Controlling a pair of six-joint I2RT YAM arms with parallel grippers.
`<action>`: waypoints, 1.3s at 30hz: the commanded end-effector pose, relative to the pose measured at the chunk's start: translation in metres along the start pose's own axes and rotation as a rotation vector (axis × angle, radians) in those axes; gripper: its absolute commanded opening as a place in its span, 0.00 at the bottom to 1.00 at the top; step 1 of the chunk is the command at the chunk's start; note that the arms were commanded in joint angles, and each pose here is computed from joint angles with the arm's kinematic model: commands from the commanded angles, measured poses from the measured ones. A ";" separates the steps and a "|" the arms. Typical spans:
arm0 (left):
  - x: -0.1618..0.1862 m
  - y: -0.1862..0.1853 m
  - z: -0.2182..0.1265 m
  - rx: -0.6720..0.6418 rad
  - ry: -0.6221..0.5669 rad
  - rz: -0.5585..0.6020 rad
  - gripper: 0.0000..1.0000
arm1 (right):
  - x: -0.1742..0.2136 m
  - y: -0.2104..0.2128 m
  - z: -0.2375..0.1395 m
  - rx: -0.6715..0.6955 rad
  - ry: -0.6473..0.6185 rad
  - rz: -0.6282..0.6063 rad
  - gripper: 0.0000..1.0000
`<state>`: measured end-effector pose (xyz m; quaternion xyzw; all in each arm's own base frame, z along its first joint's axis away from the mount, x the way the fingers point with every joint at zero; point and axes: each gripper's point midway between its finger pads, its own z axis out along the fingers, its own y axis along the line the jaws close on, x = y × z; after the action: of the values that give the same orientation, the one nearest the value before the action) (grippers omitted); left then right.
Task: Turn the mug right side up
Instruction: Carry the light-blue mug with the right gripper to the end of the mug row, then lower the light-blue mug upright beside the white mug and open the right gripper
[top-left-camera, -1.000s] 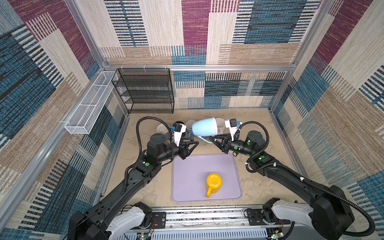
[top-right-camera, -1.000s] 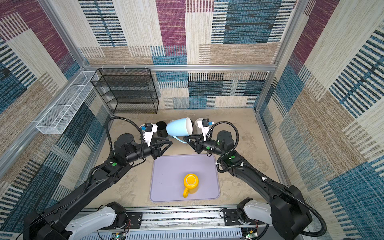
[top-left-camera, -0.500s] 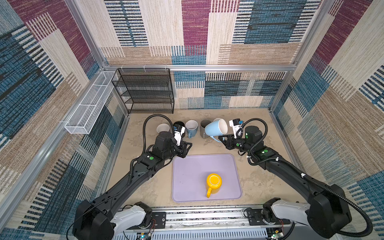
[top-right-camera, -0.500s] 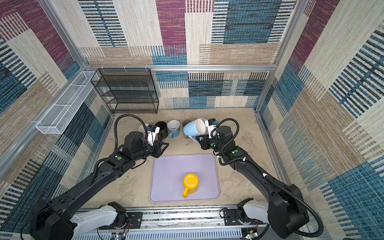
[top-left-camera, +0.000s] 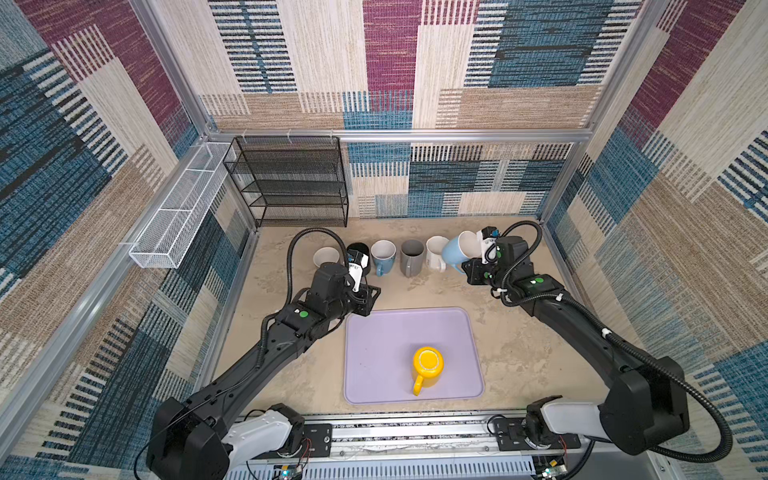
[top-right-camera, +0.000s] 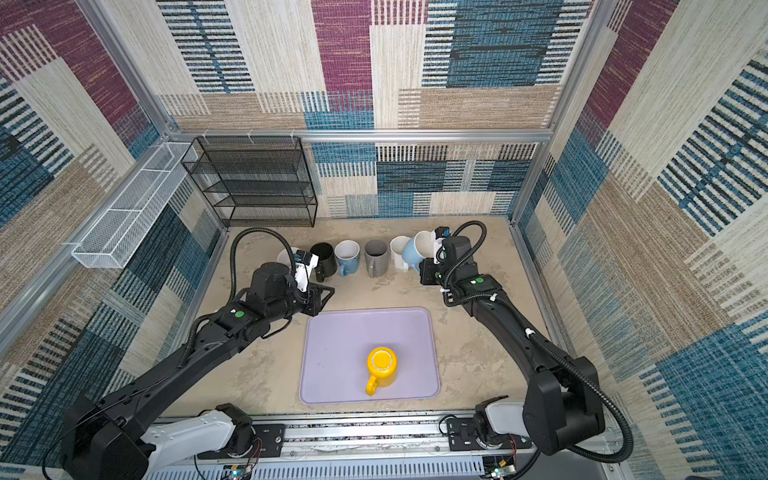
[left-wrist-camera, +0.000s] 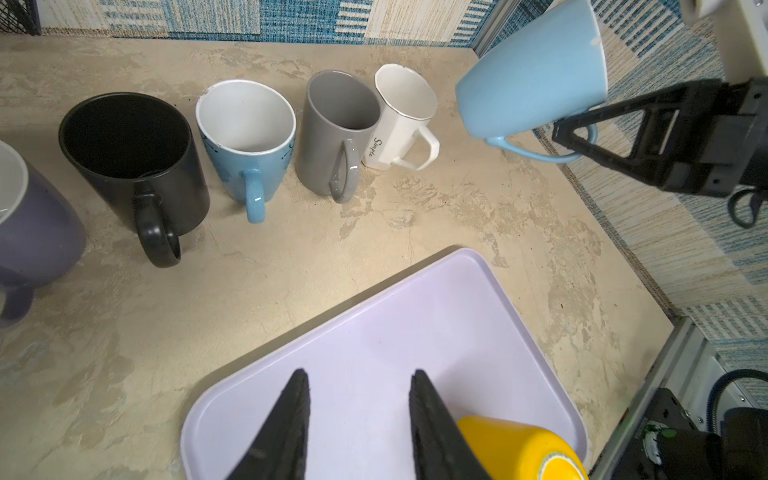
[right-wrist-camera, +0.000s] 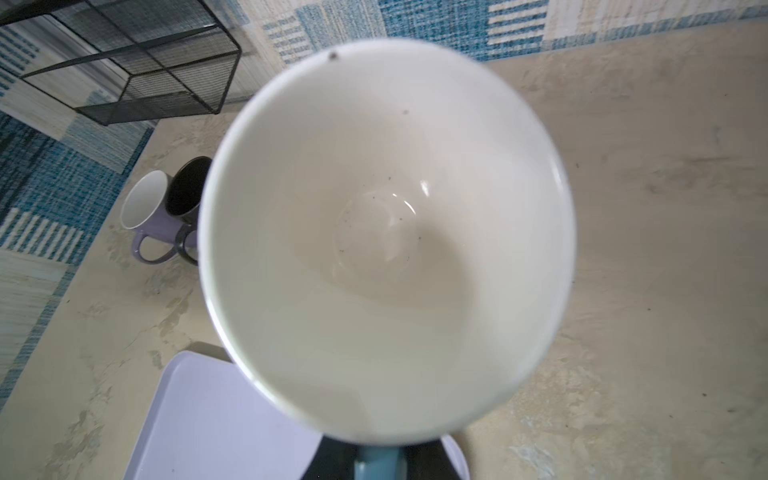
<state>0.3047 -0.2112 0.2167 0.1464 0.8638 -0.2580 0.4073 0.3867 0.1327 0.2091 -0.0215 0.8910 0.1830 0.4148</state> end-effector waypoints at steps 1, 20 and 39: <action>-0.001 0.002 -0.001 -0.013 0.001 0.019 0.37 | -0.018 -0.016 0.002 0.085 -0.041 -0.026 0.00; 0.006 0.003 -0.007 -0.018 0.017 0.044 0.35 | -0.019 -0.074 0.058 0.312 0.172 -0.060 0.00; 0.013 0.005 -0.008 -0.017 0.026 0.036 0.34 | -0.009 -0.089 0.106 0.346 0.297 -0.096 0.00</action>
<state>0.2934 -0.2023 0.2086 0.1549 0.8708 -0.2432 0.3983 0.4767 0.0847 0.1208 -0.0153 0.9634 0.0050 0.2676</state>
